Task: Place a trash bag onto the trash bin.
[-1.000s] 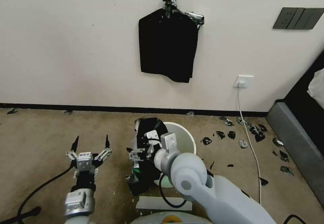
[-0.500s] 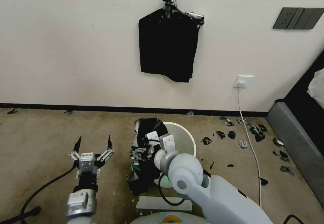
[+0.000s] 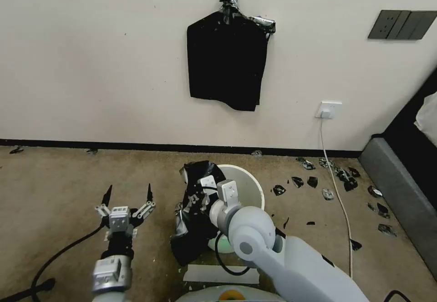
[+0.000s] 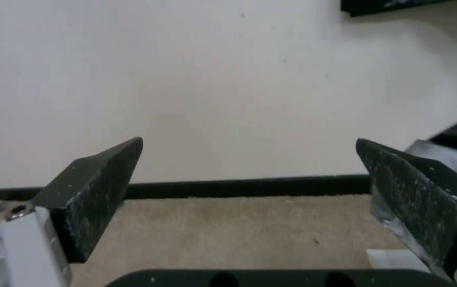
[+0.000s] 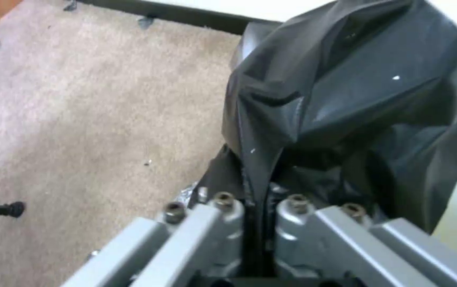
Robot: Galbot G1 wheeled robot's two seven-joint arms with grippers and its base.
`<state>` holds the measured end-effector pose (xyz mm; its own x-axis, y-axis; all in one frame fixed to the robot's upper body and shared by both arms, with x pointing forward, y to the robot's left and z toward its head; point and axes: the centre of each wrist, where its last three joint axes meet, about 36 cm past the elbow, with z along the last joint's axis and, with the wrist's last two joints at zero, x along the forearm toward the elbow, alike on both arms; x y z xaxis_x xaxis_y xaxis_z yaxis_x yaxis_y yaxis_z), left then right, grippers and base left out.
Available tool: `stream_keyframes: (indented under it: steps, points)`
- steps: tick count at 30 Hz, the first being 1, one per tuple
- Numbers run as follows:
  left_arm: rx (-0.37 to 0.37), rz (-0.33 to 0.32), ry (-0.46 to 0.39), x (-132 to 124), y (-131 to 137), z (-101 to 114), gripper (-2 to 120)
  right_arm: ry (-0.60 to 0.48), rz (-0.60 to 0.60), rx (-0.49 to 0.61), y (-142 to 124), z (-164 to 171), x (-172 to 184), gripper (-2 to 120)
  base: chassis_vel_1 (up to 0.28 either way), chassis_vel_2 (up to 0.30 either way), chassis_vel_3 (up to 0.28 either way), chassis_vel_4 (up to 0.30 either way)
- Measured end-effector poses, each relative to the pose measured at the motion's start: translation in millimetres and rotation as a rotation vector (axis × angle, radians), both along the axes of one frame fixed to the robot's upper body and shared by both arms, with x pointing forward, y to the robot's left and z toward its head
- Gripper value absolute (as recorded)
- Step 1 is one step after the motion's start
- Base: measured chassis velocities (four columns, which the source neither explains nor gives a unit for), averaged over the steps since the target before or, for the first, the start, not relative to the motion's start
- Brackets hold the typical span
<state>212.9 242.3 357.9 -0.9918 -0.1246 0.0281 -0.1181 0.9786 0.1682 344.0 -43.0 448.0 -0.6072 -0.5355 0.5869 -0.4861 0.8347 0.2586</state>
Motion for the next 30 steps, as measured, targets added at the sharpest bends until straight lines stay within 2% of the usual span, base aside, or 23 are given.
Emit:
stream_keyframes:
  steps: [3,6,7,9,10,11,14,18,25,30]
  points:
    - [-0.03,-0.029,0.03,-0.5,-2.1,-0.5,100,-0.006,-0.002,0.004,-2.6,2.8,-1.3,0,0.0,0.0,0.0,0.0]
    - [-0.153,-0.104,0.124,0.6,-6.8,1.1,100,-0.019,0.001,0.007,-7.4,8.2,-4.0,0,0.0,0.0,0.0,0.0]
    - [-0.153,-0.104,0.124,0.6,-6.8,1.1,100,-0.019,0.001,0.007,-7.4,8.2,-4.0,0,0.0,0.0,0.0,0.0]
    - [-0.257,-0.162,0.193,4.6,-9.3,4.6,100,-0.025,0.004,0.006,-9.7,10.3,-5.1,0,0.0,0.0,0.0,0.0]
    - [-0.257,-0.162,0.193,4.6,-9.3,4.6,100,-0.025,0.004,0.006,-9.7,10.3,-5.1,0,0.0,0.0,0.0,0.0]
    - [-0.291,-0.177,0.22,5.9,-10.5,5.3,100,-0.027,0.005,0.005,-10.4,10.9,-5.1,0,0.0,0.0,0.0,0.0]
    - [-0.428,-0.222,0.316,16.3,-13.6,11.1,100,-0.038,0.007,0.006,-11.4,14.2,-3.8,0,0.0,0.0,0.0,0.0]
    - [-0.476,-0.259,0.359,32.2,-10.6,13.1,100,-0.048,0.01,0.007,-12.0,17.2,-2.1,0,0.0,0.0,0.0,0.0]
    - [-0.497,-0.266,0.397,45.6,-0.7,11.8,100,-0.054,0.042,0.017,-5.9,22.6,1.5,0,0.0,0.0,0.0,0.0]
    - [-0.523,-0.297,0.428,60.5,1.7,13.4,100,-0.057,0.05,0.016,-5.5,23.6,1.3,0,0.0,0.0,0.0,0.0]
